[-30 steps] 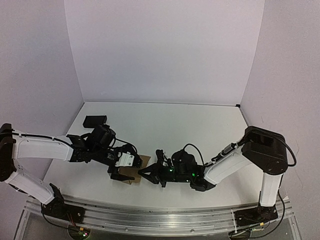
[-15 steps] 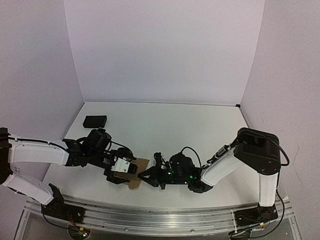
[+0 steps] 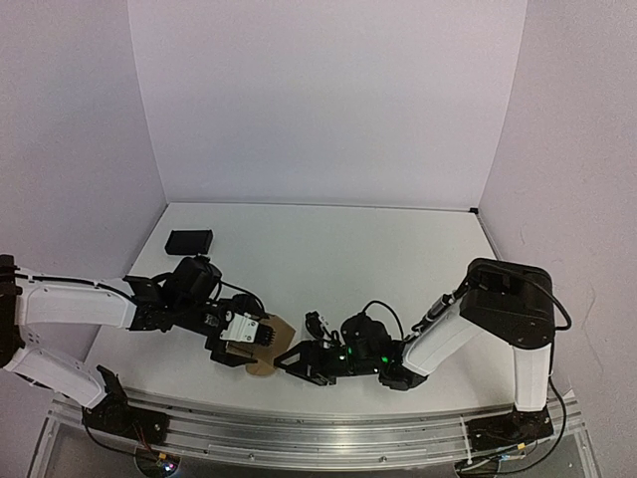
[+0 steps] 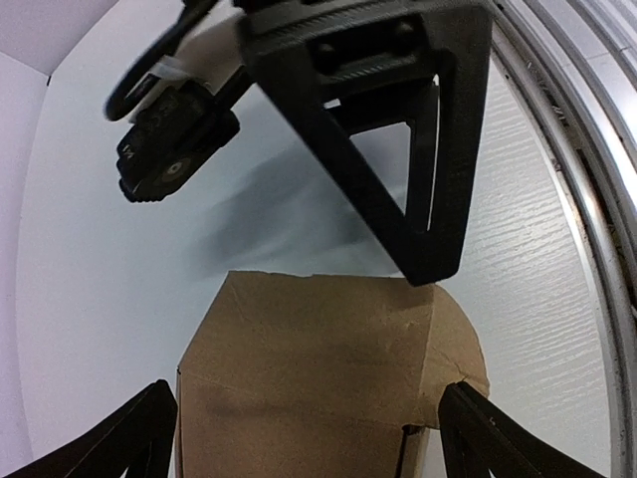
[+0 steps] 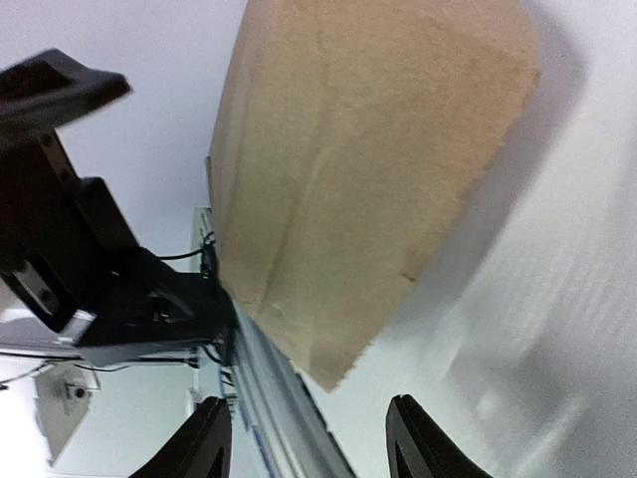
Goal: Fold the paper box
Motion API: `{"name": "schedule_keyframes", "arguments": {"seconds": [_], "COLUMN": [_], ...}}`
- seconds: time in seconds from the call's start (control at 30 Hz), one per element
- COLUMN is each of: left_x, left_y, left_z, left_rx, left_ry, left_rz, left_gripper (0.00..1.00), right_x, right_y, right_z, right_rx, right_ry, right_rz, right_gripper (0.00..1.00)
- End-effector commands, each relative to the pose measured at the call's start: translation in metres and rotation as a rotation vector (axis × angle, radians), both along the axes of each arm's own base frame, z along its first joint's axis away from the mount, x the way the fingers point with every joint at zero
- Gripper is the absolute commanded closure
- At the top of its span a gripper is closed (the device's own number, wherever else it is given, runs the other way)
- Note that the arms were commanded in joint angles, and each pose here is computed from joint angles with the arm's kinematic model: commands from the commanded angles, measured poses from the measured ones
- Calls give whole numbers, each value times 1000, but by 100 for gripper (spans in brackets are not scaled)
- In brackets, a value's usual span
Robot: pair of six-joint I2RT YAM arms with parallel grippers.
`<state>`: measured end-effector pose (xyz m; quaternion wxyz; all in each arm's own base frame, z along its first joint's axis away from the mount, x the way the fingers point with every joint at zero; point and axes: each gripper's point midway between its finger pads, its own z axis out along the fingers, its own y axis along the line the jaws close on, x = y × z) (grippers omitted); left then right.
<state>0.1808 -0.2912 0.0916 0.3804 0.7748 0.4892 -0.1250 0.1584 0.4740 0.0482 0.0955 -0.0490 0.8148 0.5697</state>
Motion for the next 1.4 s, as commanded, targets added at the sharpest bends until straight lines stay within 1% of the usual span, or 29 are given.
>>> {"name": "schedule_keyframes", "arguments": {"seconds": [0.0, 0.07, 0.13, 0.27, 0.33, 0.4, 0.47, 0.53, 0.63, 0.73, 0.8, 0.9, 0.93, 1.07, 1.27, 1.37], "left_x": [-5, -13, -19, -18, -9, 3, 19, 30, 22, 15, 12, 16, 18, 24, 23, 20], "left_y": [-14, -13, -9, 5, 9, 9, 11, 17, 32, 42, 44, 45, 46, 48, 53, 57], "left_z": [42, 51, 55, 38, 31, 35, 39, 43, 28, 11, 4, -8, -11, -23, -34, -41], "left_rx": [-79, -96, -98, -22, -3, -11, -22, -20, 73, 145, 159, 181, 191, 217, 246, 266], "left_ry": [74, 83, 82, 8, -24, -28, 9, 75, 163, 179, 177, 181, 177, 173, 162, 167], "left_rz": [-12, -37, -56, -79, -71, -45, -5, -4, -82, -133, -148, -135, -130, -109, -116, -123], "left_gripper": [4, 3, 2, 2, 2, 1, 1, 1, 0, 0, 0, 0, 0, 0, 3, 6], "right_x": [4, 4, 3, -12, -19, -20, -18, -12, -8, -5, -1, 5, 6, 8, 14, 15], "right_y": [-7, -7, -9, 3, 8, 11, 15, 18, 20, 21, 23, 23, 22, 23, 20, 16], "right_z": [12, 14, 13, 5, -5, -13, -16, -15, -14, -14, -10, -2, -1, 0, 5, 15], "right_rx": [-18, -36, -61, -75, -92, -109, -109, -98, -69, -50, -34, -25, -28, -40, -61, -62], "right_ry": [-268, -364, -423, -462, -475, -486, -510, -532, -538, -545, -566, -612, -622, -661, -716, -749], "right_rz": [17, 27, 26, 80, 95, 89, 76, 49, 20, 0, -17, -46, -51, -51, -82, -89], "right_gripper": [44, 42, 40, 36, 35, 34, 32, 32, 32, 33, 38, 55, 58, 60, 73, 77]}}
